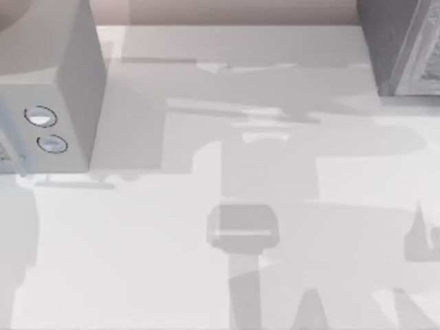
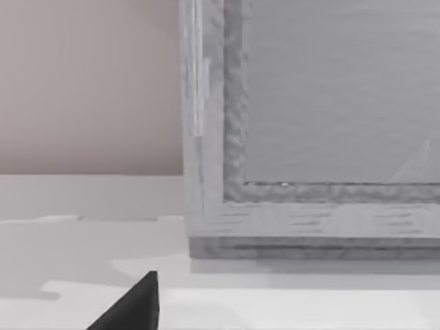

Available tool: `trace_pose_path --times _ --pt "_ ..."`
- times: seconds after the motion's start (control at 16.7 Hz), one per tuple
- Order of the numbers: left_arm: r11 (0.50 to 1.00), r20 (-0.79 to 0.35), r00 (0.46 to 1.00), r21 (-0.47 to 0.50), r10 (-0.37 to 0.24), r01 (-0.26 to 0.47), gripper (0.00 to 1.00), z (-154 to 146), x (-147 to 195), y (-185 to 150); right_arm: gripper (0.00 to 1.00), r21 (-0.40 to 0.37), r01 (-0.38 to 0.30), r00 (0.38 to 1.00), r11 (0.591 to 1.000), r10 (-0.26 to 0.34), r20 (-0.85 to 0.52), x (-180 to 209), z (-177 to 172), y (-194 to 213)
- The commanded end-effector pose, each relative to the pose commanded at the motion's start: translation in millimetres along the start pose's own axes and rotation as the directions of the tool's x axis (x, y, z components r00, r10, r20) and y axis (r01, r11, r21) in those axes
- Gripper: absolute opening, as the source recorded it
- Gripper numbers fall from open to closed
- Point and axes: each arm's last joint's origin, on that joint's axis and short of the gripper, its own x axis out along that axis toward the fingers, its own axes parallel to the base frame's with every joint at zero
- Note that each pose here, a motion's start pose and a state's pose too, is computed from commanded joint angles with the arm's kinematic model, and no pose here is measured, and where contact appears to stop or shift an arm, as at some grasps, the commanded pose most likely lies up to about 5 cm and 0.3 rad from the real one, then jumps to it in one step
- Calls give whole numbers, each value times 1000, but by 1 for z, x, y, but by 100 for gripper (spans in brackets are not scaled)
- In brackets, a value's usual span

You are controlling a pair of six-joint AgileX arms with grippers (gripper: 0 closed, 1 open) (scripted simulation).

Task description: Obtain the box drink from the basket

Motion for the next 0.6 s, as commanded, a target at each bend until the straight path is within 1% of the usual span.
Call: trace_pose_path --times 0.18,0.6 --pt "1000 -11 1000 -6 1 -1 0 11 -3 0 100 0 0 1000 1000 0 0 0 0 0" --pt "1000 -20 1000 -9 5 -5 0 10 -9 -3 100 0 0 1000 1000 0 0 0 0 0"
